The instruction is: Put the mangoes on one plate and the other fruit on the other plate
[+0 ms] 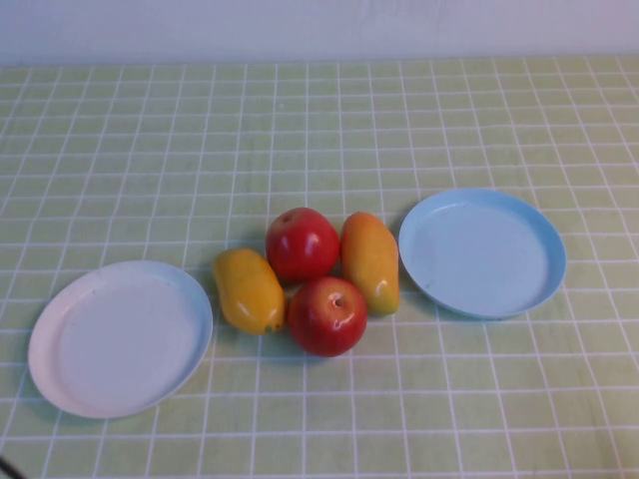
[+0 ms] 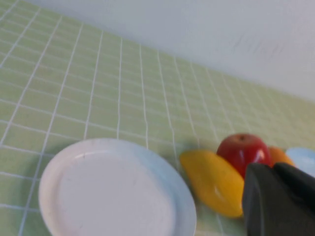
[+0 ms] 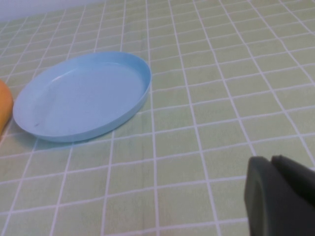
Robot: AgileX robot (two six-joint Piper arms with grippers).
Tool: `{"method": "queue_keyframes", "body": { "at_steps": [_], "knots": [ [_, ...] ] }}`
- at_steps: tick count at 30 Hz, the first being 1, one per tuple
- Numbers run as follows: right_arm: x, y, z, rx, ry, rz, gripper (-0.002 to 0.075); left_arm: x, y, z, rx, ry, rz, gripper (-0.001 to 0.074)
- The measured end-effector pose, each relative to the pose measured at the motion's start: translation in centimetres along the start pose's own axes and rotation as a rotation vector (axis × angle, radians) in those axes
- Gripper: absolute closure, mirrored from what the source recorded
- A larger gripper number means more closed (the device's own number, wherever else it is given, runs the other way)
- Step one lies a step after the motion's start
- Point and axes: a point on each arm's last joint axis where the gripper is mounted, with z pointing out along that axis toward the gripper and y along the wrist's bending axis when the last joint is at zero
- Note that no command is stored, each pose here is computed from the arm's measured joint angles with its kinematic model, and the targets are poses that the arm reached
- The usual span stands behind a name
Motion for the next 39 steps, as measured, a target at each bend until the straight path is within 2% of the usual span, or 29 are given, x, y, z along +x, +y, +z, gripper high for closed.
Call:
{"method": "queue_keyframes", "body": {
  "at_steps": [3, 6, 10, 14, 18, 22, 28, 35, 38, 39],
  "knots": [
    [0.0, 0.0, 0.0, 0.0, 0.0, 0.0, 0.0742, -2.8, -1.5, 1.5, -0.027, 0.194, 0.111, 0.0741],
    [0.0, 0.0, 0.0, 0.0, 0.0, 0.0, 0.0742, -5.1, -2.9, 3.4, -0.002, 0.376, 0.24, 0.0741],
    [0.0, 0.0, 0.0, 0.0, 0.0, 0.0, 0.0742, -6.8, -4.6, 7.3, 0.147, 0.605, 0.399, 0.0741],
    [0.0, 0.0, 0.0, 0.0, 0.0, 0.0, 0.0742, -7.0, -5.8, 11.4, 0.283, 0.748, 0.478, 0.0741],
    [0.0, 0.0, 0.0, 0.0, 0.0, 0.0, 0.0743, -6.2, -8.5, 15.2, 0.37, 0.845, 0.704, 0.0741],
    [0.0, 0.0, 0.0, 0.0, 0.0, 0.0, 0.0742, -4.8, -11.6, 18.0, 0.421, 0.924, 0.863, 0.0741],
    [0.0, 0.0, 0.0, 0.0, 0.0, 0.0, 0.0743, -1.8, -16.2, 21.3, 0.525, 1.013, 1.003, 0.0741],
    [0.0, 0.0, 0.0, 0.0, 0.0, 0.0, 0.0743, 1.8, -18.0, 25.0, 0.558, 1.185, 1.129, 0.0729],
    [0.0, 0.0, 0.0, 0.0, 0.0, 0.0, 0.0742, 2.1, -18.4, 25.9, 0.586, 1.186, 1.167, 0.0653],
    [0.0, 0.0, 0.0, 0.0, 0.0, 0.0, 0.0742, 2.0, -18.6, 26.1, 0.593, 1.177, 1.181, 0.06]
  ]
}}
